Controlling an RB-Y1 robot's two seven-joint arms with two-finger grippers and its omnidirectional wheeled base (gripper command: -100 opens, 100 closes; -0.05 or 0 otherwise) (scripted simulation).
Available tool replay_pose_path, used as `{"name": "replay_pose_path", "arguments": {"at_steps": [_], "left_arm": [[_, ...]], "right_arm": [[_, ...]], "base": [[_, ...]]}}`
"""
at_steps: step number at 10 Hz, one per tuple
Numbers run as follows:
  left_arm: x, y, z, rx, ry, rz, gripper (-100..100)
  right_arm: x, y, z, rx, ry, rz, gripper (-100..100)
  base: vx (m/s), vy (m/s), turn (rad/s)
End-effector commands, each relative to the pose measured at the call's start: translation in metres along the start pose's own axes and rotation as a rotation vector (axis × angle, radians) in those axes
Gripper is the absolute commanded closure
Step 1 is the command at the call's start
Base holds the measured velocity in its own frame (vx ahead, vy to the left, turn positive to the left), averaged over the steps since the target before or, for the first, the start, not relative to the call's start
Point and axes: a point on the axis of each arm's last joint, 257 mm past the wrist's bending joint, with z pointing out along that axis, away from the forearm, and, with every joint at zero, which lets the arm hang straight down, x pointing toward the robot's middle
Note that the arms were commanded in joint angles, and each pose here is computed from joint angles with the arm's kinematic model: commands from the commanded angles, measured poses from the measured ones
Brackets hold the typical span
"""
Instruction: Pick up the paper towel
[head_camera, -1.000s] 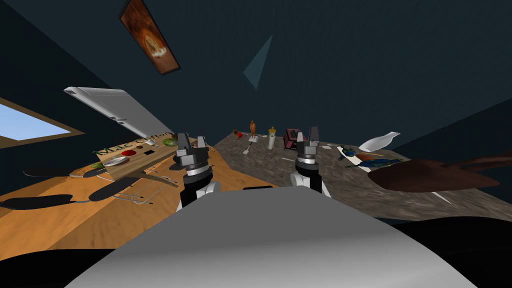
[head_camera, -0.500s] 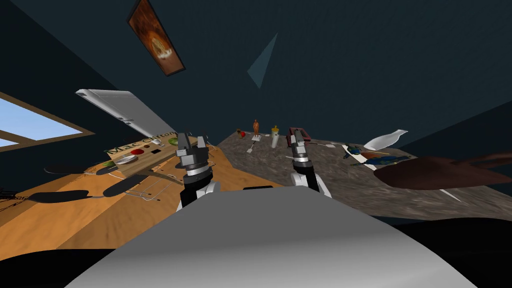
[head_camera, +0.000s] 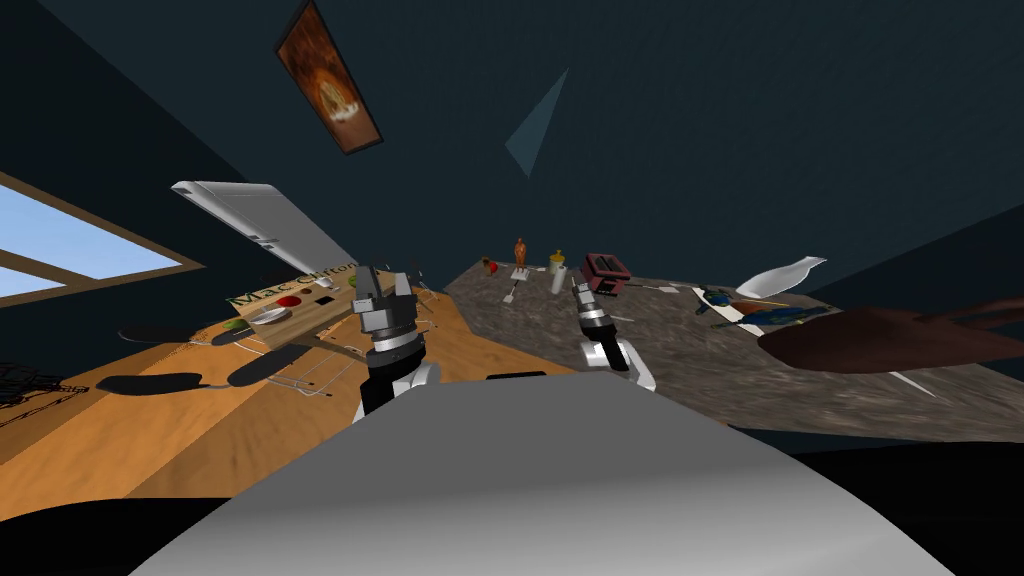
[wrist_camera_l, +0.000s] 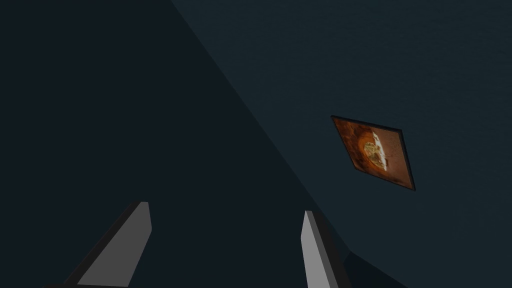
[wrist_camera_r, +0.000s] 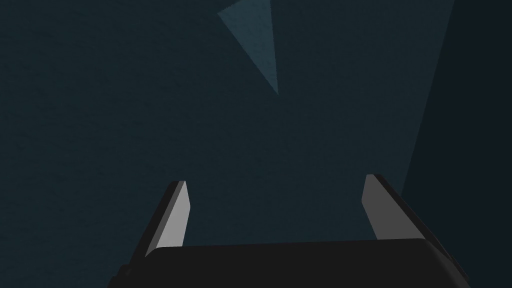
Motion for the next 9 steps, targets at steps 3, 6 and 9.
{"name": "replay_pose_path", "arguments": {"at_steps": [3, 6, 9], "left_arm": [[0.000, 0.000, 0.000, 0.000, 0.000, 0.000, 0], [0.000, 0.000, 0.000, 0.000, 0.000, 0.000, 0], [0.000, 0.000, 0.000, 0.000, 0.000, 0.000, 0]], "right_arm": [[0.017, -0.025, -0.001, 0.076, 0.058, -0.054, -100], [0.035, -0.063, -0.002, 0.169, 0.123, -0.119, -100], [0.050, -0.103, -0.005, 0.268, 0.185, -0.189, -100]], "base": [[-0.025, 0.114, 0.003], [-0.021, 0.115, 0.003], [-0.011, 0.103, -0.005]]}}
